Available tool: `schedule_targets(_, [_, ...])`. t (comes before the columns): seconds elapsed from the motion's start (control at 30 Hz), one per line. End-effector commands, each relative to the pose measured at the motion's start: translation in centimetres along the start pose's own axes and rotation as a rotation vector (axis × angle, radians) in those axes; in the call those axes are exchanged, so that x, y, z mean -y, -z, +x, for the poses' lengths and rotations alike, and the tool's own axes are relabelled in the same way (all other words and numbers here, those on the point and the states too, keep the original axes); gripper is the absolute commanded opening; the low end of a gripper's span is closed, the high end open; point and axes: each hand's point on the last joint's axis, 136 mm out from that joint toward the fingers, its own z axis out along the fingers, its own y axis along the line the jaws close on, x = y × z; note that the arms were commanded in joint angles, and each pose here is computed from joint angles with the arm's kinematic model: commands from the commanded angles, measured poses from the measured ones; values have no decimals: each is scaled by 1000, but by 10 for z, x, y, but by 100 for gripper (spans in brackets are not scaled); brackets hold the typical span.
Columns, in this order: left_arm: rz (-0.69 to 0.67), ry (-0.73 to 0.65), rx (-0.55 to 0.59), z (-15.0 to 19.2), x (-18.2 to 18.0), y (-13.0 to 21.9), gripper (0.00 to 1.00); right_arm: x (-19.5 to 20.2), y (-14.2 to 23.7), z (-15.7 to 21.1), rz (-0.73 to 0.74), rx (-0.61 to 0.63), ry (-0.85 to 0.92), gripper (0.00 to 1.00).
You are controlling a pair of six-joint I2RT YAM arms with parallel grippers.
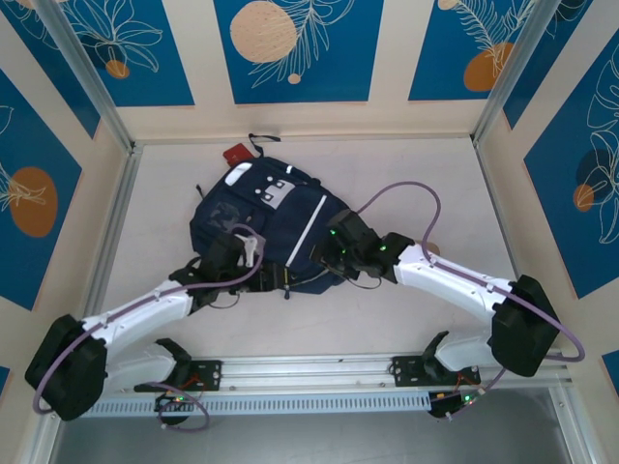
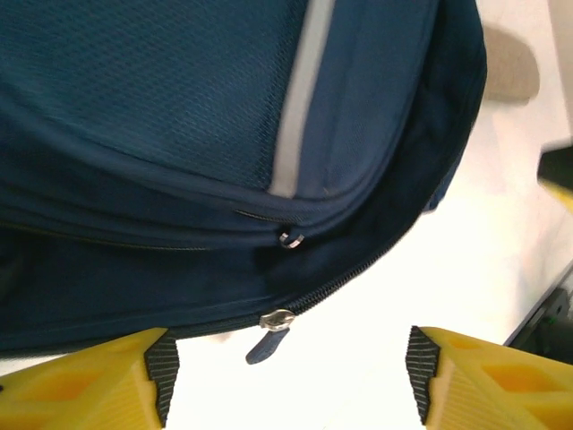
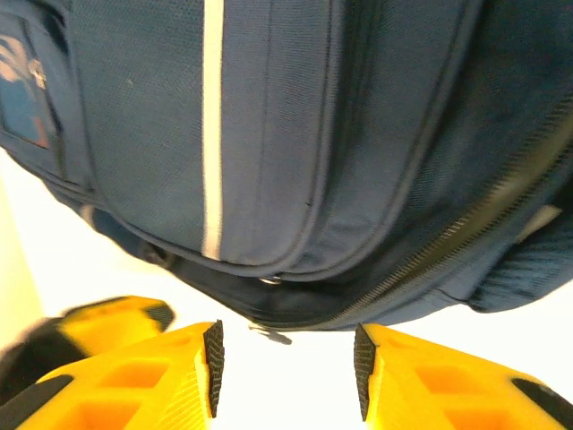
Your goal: Pack books, pencil case, and school supplies into a backpack
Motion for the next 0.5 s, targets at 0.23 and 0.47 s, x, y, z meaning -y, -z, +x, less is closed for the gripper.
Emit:
schedule_targets(0.23, [-155, 256, 9, -15, -52, 28, 79, -18, -26, 59, 316, 28, 479, 44])
schedule_targets(0.47, [-174, 353, 27, -21, -66, 32, 80, -34, -78, 98, 250, -57, 401, 40])
